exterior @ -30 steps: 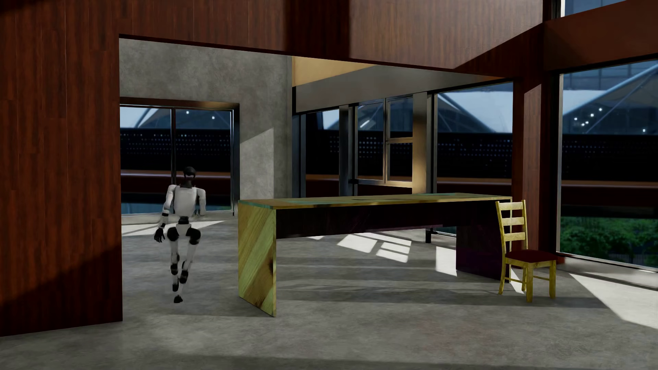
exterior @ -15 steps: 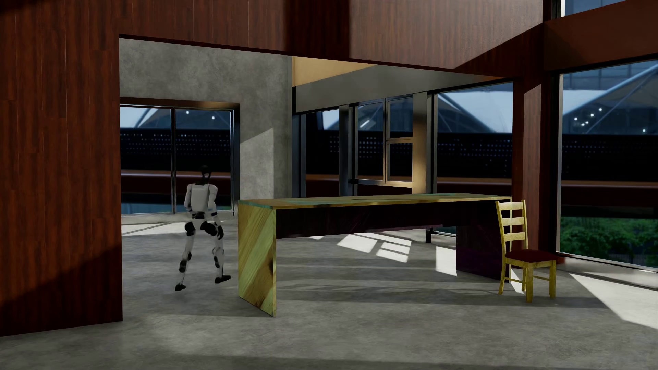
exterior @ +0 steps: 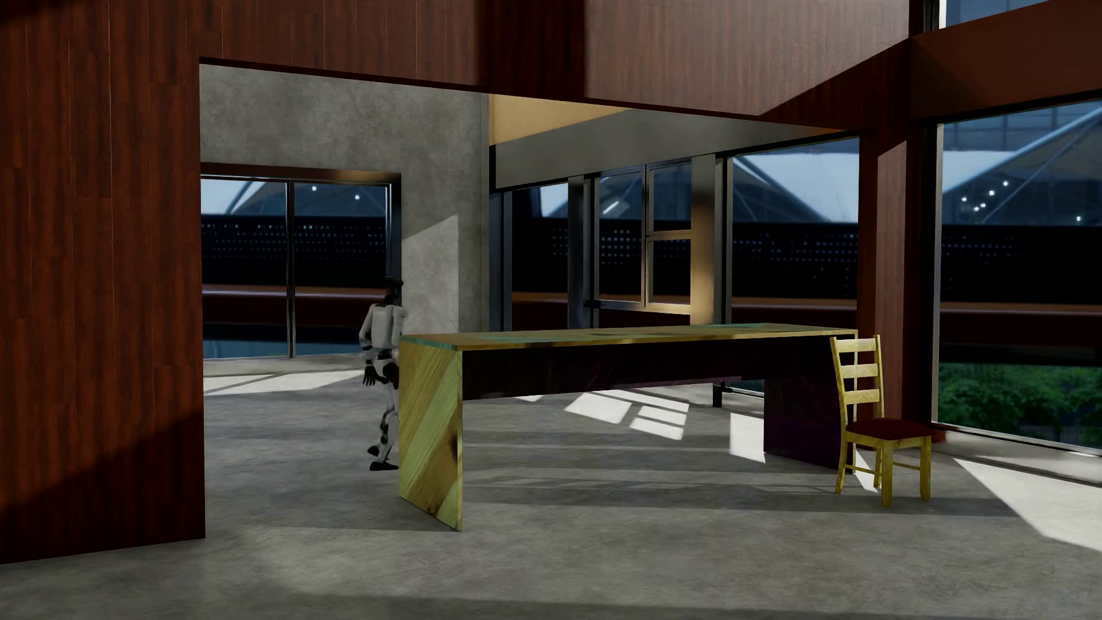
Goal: Avoid the desk
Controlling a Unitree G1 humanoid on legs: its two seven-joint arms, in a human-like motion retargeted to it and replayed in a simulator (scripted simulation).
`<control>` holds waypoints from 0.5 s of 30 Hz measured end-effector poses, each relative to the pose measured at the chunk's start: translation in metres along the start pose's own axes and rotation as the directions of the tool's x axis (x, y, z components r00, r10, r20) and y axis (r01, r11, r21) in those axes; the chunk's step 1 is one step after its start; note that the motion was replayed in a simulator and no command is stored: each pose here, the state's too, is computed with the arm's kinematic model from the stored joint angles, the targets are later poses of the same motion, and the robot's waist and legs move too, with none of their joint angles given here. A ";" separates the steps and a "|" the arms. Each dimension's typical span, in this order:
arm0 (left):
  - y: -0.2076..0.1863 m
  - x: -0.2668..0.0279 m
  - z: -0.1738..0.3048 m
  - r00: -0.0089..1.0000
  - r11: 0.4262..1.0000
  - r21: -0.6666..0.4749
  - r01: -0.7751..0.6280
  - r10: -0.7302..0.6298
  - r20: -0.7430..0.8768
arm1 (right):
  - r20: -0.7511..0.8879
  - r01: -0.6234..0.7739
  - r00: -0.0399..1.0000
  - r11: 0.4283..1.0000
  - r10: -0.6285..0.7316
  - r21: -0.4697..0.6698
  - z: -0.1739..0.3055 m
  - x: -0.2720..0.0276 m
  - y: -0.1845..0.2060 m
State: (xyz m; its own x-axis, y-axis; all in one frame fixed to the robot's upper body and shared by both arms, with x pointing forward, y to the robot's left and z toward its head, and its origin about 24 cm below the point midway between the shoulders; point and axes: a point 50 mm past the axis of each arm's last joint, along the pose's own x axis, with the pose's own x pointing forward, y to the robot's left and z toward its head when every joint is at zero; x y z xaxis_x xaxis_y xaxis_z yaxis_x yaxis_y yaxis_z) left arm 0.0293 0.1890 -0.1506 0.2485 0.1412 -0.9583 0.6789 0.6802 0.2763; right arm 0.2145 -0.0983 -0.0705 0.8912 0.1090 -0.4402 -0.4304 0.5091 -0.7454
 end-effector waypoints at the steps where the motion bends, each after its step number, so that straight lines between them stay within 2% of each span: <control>1: -0.009 -0.002 -0.002 1.000 1.000 -0.027 0.011 -0.011 0.006 | 0.214 0.078 0.973 0.995 -0.091 0.069 0.038 -0.001 -0.023; 2: -0.015 -0.004 -0.004 1.000 0.999 -0.030 0.018 -0.018 0.005 | 0.410 0.128 0.890 0.973 -0.199 0.193 0.075 -0.012 -0.048; 3: -0.022 -0.005 -0.006 0.999 0.999 -0.026 0.041 -0.041 -0.003 | 0.557 0.099 0.774 0.927 -0.300 0.362 0.108 -0.031 -0.069; 4: -0.026 -0.005 -0.009 0.998 0.998 0.004 0.058 -0.058 -0.011 | 0.662 0.017 0.637 0.866 -0.394 0.499 0.137 -0.053 -0.091; 5: -0.028 -0.005 -0.010 0.997 0.996 0.044 0.073 -0.072 -0.022 | 0.724 -0.083 0.503 0.808 -0.472 0.584 0.158 -0.077 -0.110; 7: -0.025 -0.004 -0.013 0.997 0.997 0.051 0.052 -0.049 -0.058 | 0.792 -0.253 0.296 0.756 -0.534 0.604 0.185 -0.114 -0.138; 9: -0.019 -0.005 -0.013 0.996 0.999 -0.020 -0.036 0.034 -0.086 | 0.823 -0.340 0.184 0.750 -0.538 0.567 0.201 -0.134 -0.153; 12: 0.003 -0.002 -0.007 0.986 0.979 -0.127 -0.158 0.149 -0.075 | 0.830 -0.432 0.125 0.723 -0.544 0.539 0.213 -0.147 -0.158; 15: 0.049 0.004 0.017 0.967 0.965 -0.058 -0.254 0.254 -0.006 | 0.815 -0.410 0.137 0.717 -0.563 0.564 0.203 -0.151 -0.158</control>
State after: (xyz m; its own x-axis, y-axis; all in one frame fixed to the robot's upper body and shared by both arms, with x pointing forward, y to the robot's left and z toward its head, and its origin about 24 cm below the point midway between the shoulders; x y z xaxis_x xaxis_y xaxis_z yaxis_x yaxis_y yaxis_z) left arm 0.0755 0.2111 -0.1396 0.4089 0.3141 -0.8568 0.5521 0.6624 0.5063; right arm 0.1771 -0.0213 0.2151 0.4809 0.4245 0.7672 -0.5934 0.8017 -0.0717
